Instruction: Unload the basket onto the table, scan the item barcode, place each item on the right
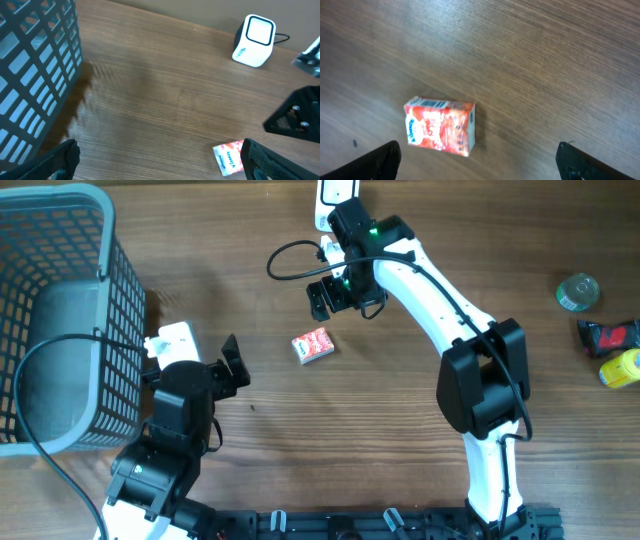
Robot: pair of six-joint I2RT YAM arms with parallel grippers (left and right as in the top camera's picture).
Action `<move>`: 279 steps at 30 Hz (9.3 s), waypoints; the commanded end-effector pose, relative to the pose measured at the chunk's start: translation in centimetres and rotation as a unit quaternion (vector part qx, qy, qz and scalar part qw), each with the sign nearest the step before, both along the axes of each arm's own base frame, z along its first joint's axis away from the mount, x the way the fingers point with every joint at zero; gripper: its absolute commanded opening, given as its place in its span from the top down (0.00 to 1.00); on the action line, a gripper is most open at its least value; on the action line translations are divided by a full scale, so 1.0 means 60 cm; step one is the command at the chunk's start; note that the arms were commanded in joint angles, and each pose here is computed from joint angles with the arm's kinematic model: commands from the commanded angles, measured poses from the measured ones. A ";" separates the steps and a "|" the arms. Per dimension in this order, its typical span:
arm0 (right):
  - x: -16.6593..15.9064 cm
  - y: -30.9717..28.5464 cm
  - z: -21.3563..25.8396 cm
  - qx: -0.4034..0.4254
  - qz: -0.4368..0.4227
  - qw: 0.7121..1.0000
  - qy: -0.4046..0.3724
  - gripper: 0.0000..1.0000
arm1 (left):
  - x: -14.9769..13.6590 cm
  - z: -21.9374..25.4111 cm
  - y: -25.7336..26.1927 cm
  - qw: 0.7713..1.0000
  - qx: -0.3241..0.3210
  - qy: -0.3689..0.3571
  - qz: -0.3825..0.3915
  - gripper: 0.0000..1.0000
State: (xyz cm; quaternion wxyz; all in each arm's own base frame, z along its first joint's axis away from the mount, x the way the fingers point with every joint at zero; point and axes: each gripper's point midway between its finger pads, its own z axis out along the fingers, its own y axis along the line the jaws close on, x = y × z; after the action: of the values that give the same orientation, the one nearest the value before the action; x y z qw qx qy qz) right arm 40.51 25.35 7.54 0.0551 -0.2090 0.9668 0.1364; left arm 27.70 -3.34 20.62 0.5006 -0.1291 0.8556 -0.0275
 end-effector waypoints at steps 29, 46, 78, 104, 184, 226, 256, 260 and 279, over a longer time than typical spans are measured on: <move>-0.065 0.078 -0.070 0.018 0.029 0.999 0.026 0.00 | -0.072 0.043 0.080 0.995 -0.030 -0.047 0.079 0.00; -0.099 0.090 -0.137 -0.035 0.031 0.998 0.051 0.00 | -0.074 0.046 0.095 0.994 -0.009 -0.049 0.098 0.00; -0.121 0.085 -0.135 -0.029 0.132 0.989 0.057 0.30 | -0.078 0.040 0.098 0.994 -0.005 -0.041 0.101 0.00; -0.068 0.052 0.021 0.409 0.304 0.860 -0.032 0.31 | -0.077 0.040 0.098 0.994 -0.005 -0.041 0.101 0.00; 0.163 -0.011 0.123 0.163 0.163 0.947 -0.224 0.29 | -0.083 0.025 0.089 0.996 -0.008 -0.020 0.085 0.00; 0.186 -0.123 0.067 -0.085 0.153 0.957 -0.231 0.00 | -0.094 0.006 0.089 0.997 -0.004 0.007 0.083 0.00; 0.045 -0.020 0.058 0.134 -0.547 0.784 0.261 0.00 | -0.096 -0.007 0.062 0.998 -0.027 0.027 0.040 0.00; 0.054 -0.022 0.037 0.125 -0.590 0.756 0.253 0.00 | -0.098 -0.009 0.062 0.998 -0.026 0.030 0.041 0.00; 0.094 -0.078 -0.057 0.052 -0.595 0.787 0.153 0.00 | -0.099 -0.010 0.062 0.998 -0.026 0.032 0.041 0.00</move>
State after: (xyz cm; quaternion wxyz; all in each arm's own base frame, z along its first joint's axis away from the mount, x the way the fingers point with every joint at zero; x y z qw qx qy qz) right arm 45.70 22.32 5.72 -0.0374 0.4345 0.8786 0.1945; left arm 21.85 0.40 19.75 0.4668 -0.1782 0.8660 -0.0215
